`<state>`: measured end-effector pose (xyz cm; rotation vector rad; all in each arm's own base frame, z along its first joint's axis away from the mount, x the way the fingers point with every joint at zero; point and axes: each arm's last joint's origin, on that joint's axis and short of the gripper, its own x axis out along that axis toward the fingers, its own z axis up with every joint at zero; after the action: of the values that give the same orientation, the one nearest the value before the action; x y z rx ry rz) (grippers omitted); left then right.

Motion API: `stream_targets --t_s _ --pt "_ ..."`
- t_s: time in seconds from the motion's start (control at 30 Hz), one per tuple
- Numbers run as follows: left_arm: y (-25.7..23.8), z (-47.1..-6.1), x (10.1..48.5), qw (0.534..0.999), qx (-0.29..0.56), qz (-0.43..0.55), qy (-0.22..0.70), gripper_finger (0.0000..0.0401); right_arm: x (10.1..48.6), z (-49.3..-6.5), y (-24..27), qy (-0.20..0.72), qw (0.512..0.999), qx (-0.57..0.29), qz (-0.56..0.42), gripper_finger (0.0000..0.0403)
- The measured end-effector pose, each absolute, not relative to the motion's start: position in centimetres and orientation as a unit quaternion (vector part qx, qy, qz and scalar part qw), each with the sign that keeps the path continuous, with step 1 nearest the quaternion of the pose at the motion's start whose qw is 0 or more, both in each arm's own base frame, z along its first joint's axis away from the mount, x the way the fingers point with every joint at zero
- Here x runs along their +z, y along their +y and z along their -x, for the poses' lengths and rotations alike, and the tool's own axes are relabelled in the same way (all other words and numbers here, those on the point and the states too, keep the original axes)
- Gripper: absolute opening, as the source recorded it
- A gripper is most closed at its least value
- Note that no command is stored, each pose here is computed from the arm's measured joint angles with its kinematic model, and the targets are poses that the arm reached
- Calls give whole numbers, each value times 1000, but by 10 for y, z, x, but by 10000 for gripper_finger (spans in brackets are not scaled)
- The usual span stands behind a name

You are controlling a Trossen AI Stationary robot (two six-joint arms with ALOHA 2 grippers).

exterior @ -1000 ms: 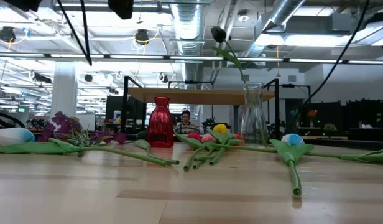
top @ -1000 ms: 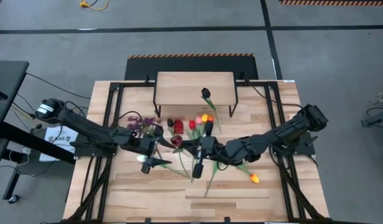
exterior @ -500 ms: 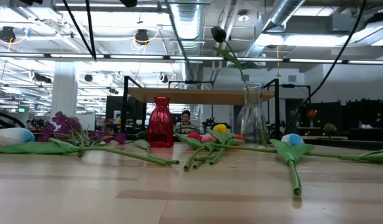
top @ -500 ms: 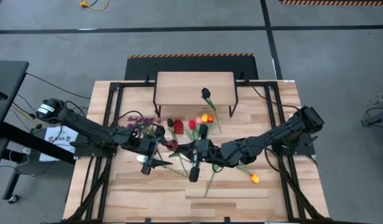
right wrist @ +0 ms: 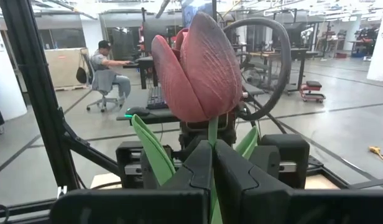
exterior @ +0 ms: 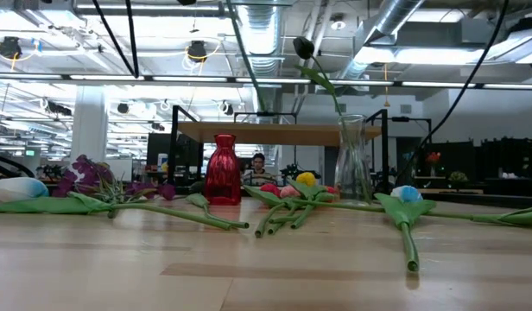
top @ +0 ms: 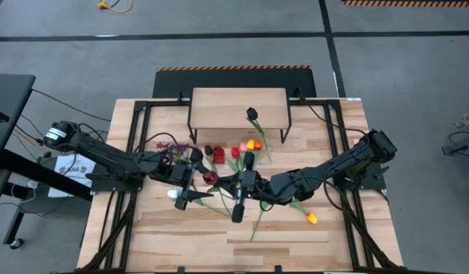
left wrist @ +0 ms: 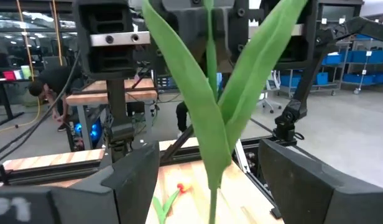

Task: Pick and place flowers into a vace then onto a shelf
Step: Put the dark red flower into the transparent vase

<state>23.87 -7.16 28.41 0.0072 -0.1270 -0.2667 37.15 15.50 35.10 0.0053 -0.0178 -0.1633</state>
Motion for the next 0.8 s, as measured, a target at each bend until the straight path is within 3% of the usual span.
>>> stream_targets --t_s 0.8 --pt "-75 -258 272 990 -124 -24 -69 264 350 -372 153 -4 996 -84 1 0"
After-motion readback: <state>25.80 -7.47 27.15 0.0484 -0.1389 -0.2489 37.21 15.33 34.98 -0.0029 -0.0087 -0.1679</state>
